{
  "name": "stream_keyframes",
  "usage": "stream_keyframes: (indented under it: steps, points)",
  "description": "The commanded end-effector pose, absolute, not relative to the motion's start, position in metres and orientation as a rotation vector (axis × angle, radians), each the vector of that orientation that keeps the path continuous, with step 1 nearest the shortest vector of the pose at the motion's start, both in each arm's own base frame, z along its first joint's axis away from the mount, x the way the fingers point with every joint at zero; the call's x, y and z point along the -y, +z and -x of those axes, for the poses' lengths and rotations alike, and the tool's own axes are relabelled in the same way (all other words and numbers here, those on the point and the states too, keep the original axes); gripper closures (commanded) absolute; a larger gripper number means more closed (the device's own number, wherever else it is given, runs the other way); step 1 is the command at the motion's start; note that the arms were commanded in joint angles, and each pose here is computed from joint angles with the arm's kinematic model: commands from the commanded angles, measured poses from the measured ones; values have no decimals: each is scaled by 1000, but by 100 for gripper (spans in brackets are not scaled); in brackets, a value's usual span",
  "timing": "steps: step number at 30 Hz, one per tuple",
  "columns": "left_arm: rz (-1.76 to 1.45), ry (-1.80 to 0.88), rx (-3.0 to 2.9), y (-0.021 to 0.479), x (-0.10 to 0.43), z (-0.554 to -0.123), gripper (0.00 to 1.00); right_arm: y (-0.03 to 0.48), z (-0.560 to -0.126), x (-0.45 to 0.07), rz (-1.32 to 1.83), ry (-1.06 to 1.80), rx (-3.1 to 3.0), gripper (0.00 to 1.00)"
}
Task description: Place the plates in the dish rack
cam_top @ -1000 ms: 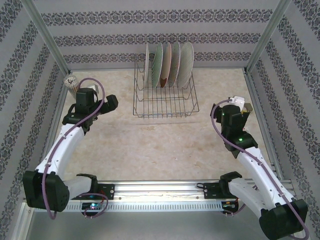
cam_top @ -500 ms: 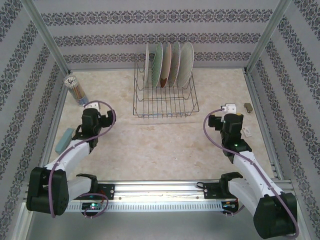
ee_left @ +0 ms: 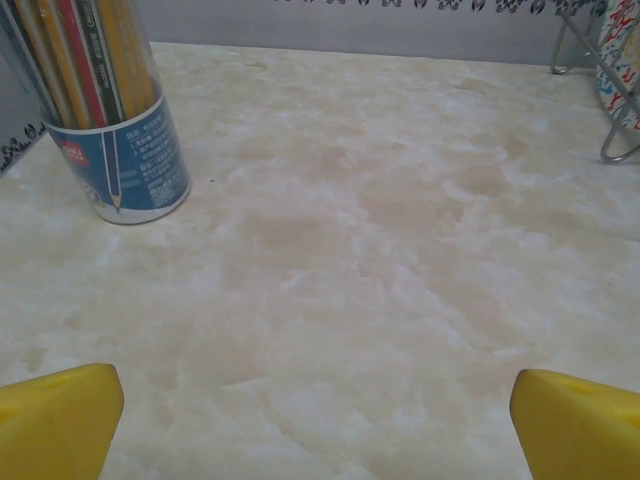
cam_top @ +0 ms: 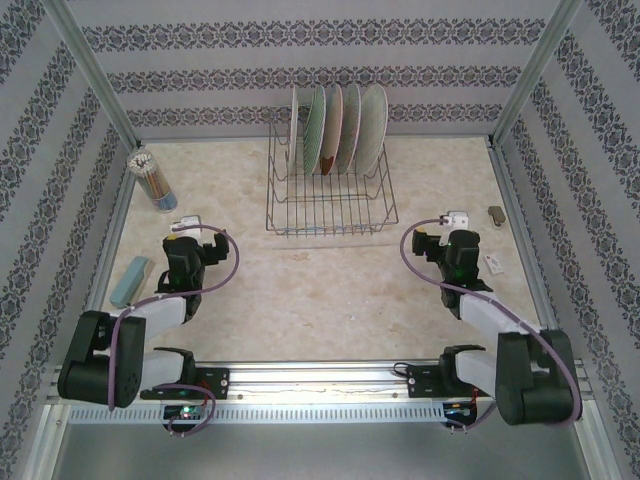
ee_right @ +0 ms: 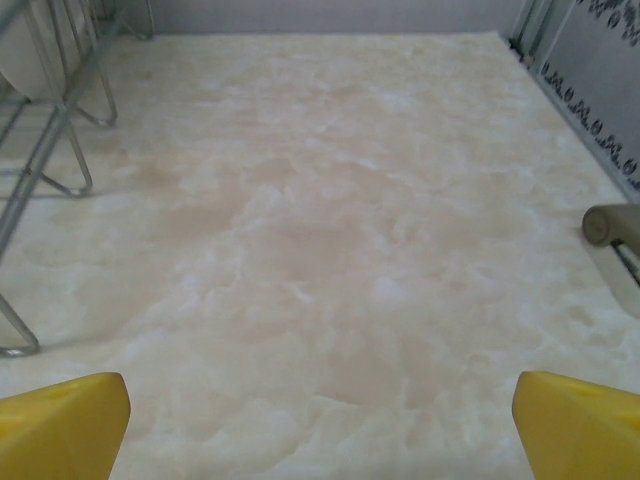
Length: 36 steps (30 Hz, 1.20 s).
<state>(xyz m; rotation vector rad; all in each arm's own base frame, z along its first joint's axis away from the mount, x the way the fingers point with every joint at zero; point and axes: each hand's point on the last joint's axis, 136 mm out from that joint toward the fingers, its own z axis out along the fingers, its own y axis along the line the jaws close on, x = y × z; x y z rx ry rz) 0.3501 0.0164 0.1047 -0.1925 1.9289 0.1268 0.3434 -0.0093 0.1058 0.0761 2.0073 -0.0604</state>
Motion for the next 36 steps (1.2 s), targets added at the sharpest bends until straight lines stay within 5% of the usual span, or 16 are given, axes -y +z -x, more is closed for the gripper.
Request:
stream_keyframes:
  steps: [1,36]
  points:
    - [179,159,-1813,127,-23,-358,0,127,-359,5,-78,4,-1876,2]
    - [140,157,-1887,90,-27,-396,0,105,-397,-11,36,103,-1886,2]
